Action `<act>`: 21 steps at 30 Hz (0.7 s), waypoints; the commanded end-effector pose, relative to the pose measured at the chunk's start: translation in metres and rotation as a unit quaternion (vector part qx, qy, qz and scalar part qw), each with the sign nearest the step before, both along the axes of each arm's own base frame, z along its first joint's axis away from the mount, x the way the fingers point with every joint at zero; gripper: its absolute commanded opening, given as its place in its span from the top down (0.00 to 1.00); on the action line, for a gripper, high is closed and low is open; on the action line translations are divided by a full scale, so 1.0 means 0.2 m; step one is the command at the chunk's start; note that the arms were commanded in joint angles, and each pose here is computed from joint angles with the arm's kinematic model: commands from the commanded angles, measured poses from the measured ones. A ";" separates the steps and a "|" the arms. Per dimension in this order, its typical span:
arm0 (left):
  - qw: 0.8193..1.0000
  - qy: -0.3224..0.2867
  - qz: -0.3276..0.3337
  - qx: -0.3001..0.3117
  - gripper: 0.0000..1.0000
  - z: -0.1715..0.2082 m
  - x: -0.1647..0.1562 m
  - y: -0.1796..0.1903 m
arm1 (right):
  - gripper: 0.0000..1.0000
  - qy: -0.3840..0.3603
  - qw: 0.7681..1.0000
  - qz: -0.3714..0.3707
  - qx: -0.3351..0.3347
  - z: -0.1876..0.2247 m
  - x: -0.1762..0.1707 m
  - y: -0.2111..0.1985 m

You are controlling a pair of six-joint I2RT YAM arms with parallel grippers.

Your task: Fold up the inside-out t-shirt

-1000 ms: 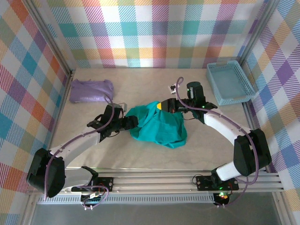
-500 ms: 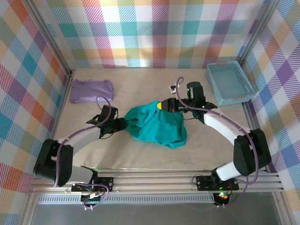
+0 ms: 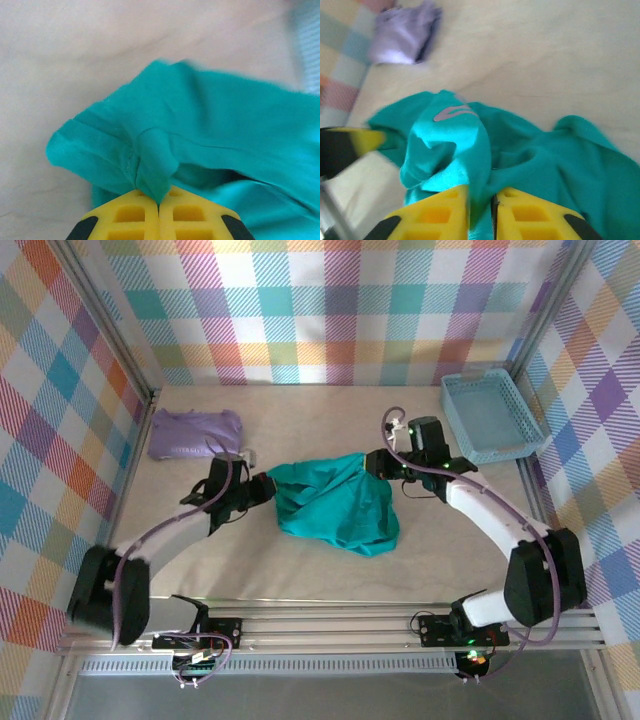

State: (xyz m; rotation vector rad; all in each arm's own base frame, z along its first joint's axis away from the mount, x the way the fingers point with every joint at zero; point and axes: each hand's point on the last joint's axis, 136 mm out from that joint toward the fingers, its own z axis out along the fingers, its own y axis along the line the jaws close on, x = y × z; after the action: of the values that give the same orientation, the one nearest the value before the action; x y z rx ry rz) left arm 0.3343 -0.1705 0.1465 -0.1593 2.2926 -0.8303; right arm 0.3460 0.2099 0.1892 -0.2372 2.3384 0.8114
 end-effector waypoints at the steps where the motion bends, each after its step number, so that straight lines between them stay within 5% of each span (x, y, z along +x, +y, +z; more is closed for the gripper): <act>1: 0.993 -0.080 -0.073 -0.041 1.00 0.30 -0.06 -0.14 | 0.69 -0.048 0.989 -0.025 -0.135 0.00 0.01 -0.12; 7: 0.992 -0.081 -0.089 -0.040 1.00 0.35 -0.10 -0.17 | 0.42 -0.211 0.960 0.115 -0.143 0.14 -0.19 0.20; 10: 0.992 -0.082 -0.091 -0.039 1.00 0.36 -0.11 -0.17 | 0.33 -0.219 0.950 0.177 -0.137 0.10 -0.27 0.36; 18: 0.992 -0.085 -0.092 -0.034 1.00 0.37 -0.12 -0.16 | 0.36 -0.177 0.950 0.191 -0.170 -0.16 -0.11 0.50; 21: 0.992 -0.085 -0.091 -0.031 1.00 0.37 -0.13 -0.15 | 0.53 -0.175 0.953 0.165 -0.182 -0.19 0.01 0.51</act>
State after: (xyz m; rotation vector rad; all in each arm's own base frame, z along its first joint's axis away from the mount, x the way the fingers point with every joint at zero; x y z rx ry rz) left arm 0.3128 -0.1986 0.2061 0.0461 2.1787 -0.9621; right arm 0.3200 0.3046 0.1254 -0.9254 2.2043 0.4602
